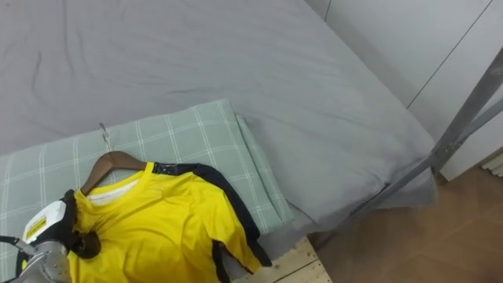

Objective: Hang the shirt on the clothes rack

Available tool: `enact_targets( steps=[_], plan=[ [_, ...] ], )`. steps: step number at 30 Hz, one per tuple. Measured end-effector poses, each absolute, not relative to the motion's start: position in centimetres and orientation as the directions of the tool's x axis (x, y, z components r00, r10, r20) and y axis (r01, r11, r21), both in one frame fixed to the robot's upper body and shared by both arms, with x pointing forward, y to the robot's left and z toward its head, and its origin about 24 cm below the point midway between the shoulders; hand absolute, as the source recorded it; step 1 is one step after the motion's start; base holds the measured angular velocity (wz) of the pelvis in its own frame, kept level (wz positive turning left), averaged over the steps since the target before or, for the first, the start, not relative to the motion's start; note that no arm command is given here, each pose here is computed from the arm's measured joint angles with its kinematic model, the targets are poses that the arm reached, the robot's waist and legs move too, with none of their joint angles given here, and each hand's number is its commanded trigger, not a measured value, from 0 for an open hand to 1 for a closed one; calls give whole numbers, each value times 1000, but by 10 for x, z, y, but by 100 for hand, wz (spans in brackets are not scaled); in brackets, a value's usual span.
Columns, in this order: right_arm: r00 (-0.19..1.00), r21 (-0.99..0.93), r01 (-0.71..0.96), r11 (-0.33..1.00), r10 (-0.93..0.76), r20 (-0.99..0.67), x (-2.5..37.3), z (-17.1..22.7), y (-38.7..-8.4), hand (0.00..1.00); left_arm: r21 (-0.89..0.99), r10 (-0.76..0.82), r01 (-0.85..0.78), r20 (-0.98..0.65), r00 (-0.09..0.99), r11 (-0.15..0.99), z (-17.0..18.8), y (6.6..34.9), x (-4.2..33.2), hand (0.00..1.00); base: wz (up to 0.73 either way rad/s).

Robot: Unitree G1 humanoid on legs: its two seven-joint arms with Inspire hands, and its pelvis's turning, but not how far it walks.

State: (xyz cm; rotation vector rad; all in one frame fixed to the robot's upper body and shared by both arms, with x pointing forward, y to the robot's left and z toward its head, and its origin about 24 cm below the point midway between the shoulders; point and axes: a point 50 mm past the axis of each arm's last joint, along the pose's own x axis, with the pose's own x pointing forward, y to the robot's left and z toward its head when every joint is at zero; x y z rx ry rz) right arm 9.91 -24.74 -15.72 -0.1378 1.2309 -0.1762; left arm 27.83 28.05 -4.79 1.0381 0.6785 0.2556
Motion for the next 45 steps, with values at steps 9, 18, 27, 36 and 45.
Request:
enact_targets(
  steps=[9,18,27,36,45],
  plan=[
    [323,-195,79,978,-210,-923,99,-157,-247,0,863,505,102,-381,774,494,-45,281,280,100,0],
    [325,-195,76,978,-209,-922,99,-157,-246,0,885,526,66,-333,782,461,-36,288,286,100,0],
    [336,-194,58,979,-202,-920,100,-158,-244,0,889,529,62,-325,784,455,-35,289,286,100,0],
    [345,-198,60,978,-206,-916,101,-157,-244,0,877,523,45,-326,788,478,-35,288,286,100,0],
    [351,-193,59,979,-202,-915,100,-158,-242,0,865,520,58,-352,778,499,-40,289,282,100,0]
  ],
)
